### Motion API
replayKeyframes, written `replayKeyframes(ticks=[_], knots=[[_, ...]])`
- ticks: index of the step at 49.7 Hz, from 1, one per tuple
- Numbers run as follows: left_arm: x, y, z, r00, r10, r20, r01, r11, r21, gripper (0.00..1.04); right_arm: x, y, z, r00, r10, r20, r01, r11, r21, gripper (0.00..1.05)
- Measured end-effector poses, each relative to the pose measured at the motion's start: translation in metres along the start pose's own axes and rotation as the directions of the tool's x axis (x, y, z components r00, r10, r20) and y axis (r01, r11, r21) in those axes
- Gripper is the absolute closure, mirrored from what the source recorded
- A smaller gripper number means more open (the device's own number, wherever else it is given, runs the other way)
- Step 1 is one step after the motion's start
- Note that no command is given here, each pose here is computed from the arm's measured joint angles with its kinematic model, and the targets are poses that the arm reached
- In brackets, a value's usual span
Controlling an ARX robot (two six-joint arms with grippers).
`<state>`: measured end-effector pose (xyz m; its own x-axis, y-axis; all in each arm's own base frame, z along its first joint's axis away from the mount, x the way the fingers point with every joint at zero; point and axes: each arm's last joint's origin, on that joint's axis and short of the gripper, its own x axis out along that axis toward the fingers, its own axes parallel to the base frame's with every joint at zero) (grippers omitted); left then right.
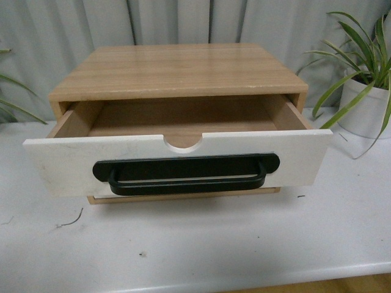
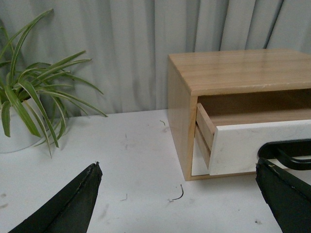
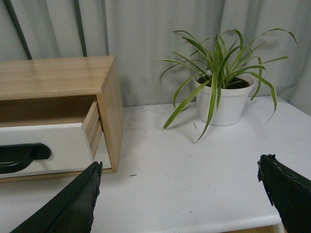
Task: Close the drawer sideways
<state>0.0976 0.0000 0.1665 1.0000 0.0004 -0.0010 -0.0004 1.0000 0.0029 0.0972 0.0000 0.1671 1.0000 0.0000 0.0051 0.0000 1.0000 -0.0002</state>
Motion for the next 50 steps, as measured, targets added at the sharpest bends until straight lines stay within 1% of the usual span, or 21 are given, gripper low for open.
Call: replayKeyframes(ticks=[41,43,45,47,49,50], knots=[[0.000,0.000,0.000,1.000,-0.001,0.003,0.001,1.000,-0.001,0.07,0.000,0.000,0.000,1.000,0.000,0.000,0.000,1.000,0.000,0.06],[0.000,0.000,0.006,0.997,-0.033,0.069,0.034,0.999,-0.019,0.07,0.001,0.000,0.000,0.999,-0.031,-0.012,0.031,0.999,0.035,0.06],[0.000,-0.002,0.015,0.984,-0.079,0.161,0.083,0.997,-0.013,0.07,0.004,0.001,0.001,0.999,-0.046,-0.029,0.048,0.996,0.069,0.06],[-0.001,-0.004,0.019,0.973,-0.123,0.197,0.126,0.992,-0.001,0.07,0.007,0.001,0.003,0.998,-0.032,-0.048,0.037,0.995,0.089,0.06],[0.001,-0.008,0.015,0.967,-0.203,0.154,0.203,0.979,0.019,0.07,0.013,0.001,0.008,0.997,0.001,-0.072,0.006,0.995,0.100,0.06],[0.004,-0.012,0.010,0.959,-0.271,0.088,0.270,0.963,0.029,0.07,0.017,0.003,0.012,0.995,0.030,-0.096,-0.020,0.995,0.096,0.06]])
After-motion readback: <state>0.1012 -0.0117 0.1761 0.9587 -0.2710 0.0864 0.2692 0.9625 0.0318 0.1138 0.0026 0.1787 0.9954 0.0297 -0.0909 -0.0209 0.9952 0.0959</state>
